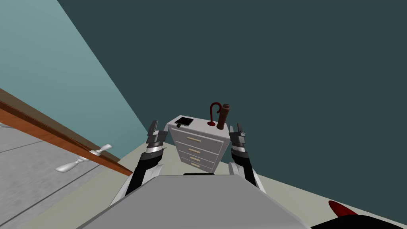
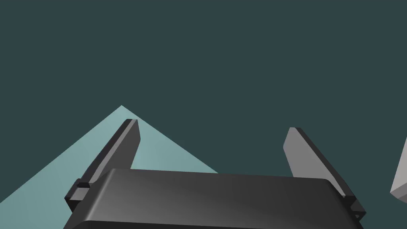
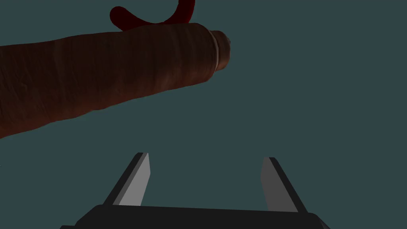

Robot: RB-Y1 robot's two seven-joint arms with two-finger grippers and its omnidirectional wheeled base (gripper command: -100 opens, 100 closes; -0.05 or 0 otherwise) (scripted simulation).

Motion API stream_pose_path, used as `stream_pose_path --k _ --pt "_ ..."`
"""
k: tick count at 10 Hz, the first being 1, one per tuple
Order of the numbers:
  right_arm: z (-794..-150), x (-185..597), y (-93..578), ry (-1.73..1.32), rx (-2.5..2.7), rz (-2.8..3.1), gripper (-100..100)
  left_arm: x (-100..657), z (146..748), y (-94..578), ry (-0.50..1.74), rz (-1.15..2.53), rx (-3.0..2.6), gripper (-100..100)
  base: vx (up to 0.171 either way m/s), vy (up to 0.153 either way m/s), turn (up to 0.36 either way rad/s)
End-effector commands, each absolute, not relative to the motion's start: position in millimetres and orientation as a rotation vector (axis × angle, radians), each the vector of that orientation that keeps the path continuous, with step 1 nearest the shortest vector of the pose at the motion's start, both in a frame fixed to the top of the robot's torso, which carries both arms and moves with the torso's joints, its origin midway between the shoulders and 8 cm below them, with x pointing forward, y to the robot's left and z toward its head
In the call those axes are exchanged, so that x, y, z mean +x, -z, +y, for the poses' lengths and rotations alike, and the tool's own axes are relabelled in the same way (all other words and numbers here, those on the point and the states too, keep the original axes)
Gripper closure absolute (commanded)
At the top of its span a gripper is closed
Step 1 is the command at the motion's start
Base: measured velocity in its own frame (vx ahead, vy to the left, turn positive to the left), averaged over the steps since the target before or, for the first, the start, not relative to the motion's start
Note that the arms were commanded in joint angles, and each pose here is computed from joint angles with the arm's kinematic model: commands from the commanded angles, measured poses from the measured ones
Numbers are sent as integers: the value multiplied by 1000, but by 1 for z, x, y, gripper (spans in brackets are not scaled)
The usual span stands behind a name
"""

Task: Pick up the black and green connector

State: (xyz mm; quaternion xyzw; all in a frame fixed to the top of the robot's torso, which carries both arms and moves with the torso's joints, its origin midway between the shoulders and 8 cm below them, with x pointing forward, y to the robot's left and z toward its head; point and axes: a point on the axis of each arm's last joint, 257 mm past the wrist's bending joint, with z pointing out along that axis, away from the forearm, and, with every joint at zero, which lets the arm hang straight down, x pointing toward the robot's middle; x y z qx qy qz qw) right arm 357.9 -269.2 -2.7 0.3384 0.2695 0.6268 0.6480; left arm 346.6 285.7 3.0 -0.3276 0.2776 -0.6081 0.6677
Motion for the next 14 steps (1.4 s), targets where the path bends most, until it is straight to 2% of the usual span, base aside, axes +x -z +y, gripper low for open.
stream_pose_path --k 1,4,7,14 --pt "-269 358 3 -1425 769 613 0 355 282 -2 1370 675 -724 -100 -105 33 60" --pt "-269 358 3 -1425 769 613 0 373 277 -2 1360 743 -719 -100 -155 51 77" --pt "-269 358 3 -1425 769 613 0 388 274 -3 1353 782 -724 -100 -90 26 67" --pt "-269 358 3 -1425 769 613 0 422 271 5 1325 871 -784 -100 -61 25 54"
